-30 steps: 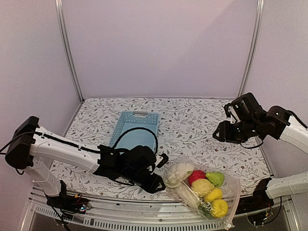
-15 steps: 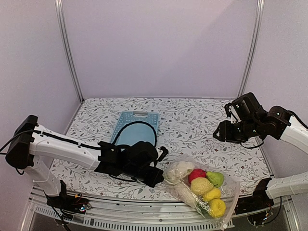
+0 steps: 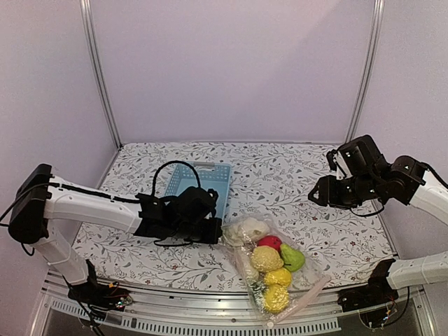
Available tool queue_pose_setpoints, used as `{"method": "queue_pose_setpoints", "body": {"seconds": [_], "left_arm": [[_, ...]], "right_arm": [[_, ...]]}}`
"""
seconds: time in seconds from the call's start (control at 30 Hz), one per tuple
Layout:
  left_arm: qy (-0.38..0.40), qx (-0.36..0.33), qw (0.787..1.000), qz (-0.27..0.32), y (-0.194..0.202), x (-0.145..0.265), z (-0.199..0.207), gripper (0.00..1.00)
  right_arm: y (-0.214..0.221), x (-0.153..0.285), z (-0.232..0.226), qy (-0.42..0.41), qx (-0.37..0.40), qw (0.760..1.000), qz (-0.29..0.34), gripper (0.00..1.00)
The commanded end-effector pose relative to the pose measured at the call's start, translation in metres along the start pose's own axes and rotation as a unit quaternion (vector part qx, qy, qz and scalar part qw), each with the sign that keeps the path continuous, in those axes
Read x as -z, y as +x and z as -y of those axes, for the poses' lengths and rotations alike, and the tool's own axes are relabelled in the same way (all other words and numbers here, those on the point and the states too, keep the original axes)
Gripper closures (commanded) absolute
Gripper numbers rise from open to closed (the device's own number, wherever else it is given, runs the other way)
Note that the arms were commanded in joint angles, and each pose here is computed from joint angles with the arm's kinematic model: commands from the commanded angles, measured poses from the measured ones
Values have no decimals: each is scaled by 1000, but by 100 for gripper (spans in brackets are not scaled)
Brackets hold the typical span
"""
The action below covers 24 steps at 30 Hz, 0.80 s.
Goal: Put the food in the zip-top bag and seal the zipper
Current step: Adjust the zipper food storage bag at the corner of the board.
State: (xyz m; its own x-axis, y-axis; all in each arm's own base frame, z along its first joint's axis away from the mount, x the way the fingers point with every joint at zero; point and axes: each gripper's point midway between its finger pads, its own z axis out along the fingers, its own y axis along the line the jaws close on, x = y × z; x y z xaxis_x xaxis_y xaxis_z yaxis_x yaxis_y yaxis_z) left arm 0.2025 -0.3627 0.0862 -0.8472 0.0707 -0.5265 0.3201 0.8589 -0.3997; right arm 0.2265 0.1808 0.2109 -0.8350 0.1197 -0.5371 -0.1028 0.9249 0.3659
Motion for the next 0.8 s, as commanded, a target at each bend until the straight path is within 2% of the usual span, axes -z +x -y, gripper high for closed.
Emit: {"method": "queue_pose_setpoints", "body": {"seconds": [0.0, 0.1, 0.4, 0.53, 0.57, 0.6, 0.63, 0.77], "left_arm": [[-16, 45, 997, 60, -33, 4, -18, 100], [-16, 55, 995, 77, -51, 2, -25, 100], [-28, 55, 993, 103, -101, -10, -53, 100], [-22, 55, 993, 100, -110, -13, -60, 99], [-19, 54, 993, 99, -111, -12, -59, 92], [-17, 53, 993, 101, -112, -9, -58, 80], [-13, 51, 993, 103, -113, -5, -56, 72], [5, 48, 993, 106, -113, 16, -49, 42]], "right_arm": [[20, 1, -18, -73, 12, 997, -34, 40], [39, -3, -27, -114, 29, 991, -67, 34], [100, -19, -44, -132, 113, 975, -137, 26], [116, -30, -35, -114, 119, 975, -153, 25], [119, -32, -33, -111, 117, 974, -157, 25], [122, -35, -32, -111, 115, 974, -163, 25], [125, -37, -33, -115, 113, 973, -167, 25], [141, -37, -49, -153, 137, 963, -176, 27]]}}
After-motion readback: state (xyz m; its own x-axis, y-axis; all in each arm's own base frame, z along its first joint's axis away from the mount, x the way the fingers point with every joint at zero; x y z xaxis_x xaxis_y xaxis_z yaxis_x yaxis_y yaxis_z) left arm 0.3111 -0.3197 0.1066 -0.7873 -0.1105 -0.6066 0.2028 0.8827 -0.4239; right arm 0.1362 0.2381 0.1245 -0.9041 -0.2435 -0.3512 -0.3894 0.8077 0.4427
